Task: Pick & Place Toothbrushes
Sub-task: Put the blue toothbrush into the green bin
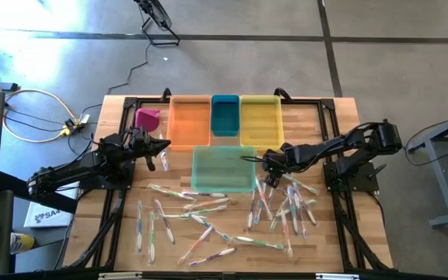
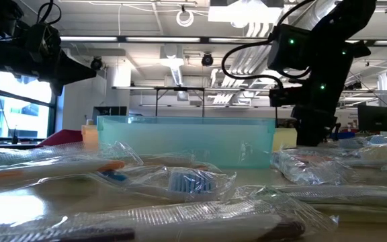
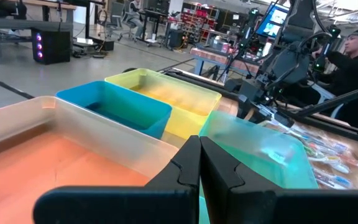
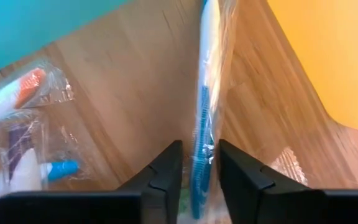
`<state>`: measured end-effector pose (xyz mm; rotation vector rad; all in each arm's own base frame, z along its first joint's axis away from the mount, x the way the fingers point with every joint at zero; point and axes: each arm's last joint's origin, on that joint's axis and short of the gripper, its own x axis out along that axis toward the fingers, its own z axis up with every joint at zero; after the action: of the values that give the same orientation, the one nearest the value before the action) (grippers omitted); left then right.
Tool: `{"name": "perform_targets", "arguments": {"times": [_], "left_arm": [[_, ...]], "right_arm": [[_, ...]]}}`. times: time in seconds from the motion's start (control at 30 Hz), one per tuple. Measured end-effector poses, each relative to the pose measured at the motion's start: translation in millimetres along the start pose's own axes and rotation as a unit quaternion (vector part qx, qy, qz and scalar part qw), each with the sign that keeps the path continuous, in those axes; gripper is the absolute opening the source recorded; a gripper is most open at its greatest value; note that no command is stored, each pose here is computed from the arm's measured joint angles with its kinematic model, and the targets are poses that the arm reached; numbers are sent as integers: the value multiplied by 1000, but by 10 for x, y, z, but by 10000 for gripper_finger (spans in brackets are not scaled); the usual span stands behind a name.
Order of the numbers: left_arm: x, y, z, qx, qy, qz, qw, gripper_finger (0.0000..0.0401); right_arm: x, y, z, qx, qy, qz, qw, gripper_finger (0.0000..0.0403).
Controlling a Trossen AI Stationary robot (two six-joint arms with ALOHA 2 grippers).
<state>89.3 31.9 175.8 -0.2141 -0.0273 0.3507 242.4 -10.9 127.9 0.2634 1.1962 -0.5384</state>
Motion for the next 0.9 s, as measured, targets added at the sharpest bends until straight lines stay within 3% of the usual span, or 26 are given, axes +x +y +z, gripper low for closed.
{"name": "perform_targets", "arguments": {"times": [0.2,0.57,0.9], "left_arm": [[0,0,0,0,0,0,1000,0],[0,0,0,0,0,0,1000,0],[0,0,0,0,0,0,1000,0]], "right_arm": [[1,-2,2,-2,-2,-2,1000,16],[-67,-28,4,-9,-11,-3,1000,15],[-379,-128,11,2,-57,-3,998,14]]}}
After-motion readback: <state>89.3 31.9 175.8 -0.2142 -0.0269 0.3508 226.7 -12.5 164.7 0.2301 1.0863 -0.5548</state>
